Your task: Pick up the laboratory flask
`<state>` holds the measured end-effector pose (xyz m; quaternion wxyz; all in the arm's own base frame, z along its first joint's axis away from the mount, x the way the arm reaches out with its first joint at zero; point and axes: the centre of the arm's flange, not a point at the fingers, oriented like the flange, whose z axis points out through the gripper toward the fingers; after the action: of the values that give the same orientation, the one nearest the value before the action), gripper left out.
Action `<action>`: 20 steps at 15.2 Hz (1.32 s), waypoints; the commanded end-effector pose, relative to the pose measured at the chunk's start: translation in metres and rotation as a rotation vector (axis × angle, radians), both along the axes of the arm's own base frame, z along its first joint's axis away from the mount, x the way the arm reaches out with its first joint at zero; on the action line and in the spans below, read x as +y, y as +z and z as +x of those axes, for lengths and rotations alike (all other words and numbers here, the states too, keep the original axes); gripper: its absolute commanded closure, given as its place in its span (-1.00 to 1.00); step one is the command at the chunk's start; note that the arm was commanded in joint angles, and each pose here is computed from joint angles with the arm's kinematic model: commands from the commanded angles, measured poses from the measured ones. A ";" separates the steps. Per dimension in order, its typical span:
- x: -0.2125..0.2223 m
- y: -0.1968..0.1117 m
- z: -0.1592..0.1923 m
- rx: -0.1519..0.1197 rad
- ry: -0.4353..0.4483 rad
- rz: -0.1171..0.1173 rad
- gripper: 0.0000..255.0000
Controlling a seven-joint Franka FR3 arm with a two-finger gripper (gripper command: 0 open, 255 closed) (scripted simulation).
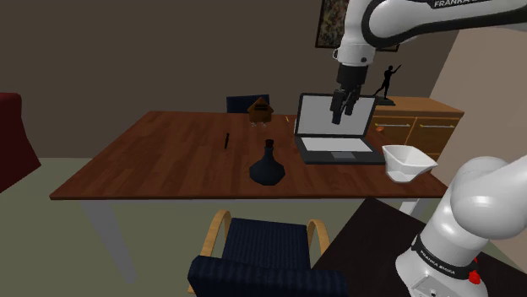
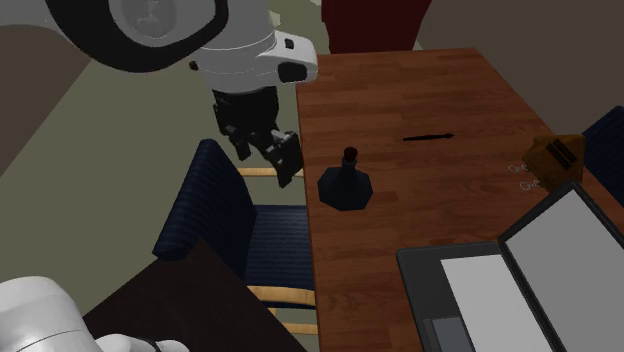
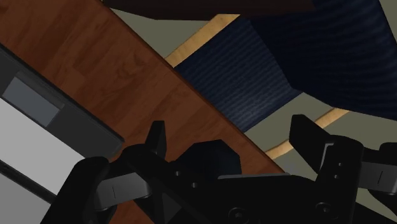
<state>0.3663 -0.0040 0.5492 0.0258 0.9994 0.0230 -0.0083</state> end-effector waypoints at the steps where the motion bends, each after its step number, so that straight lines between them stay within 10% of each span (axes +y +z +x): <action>1: 0.002 -0.014 0.022 -0.005 -0.004 0.001 -1.00; 20: 0.009 -0.154 0.227 -0.026 -0.038 0.005 -1.00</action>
<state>0.5816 0.0041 0.4024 0.0237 0.9997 0.0047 0.0035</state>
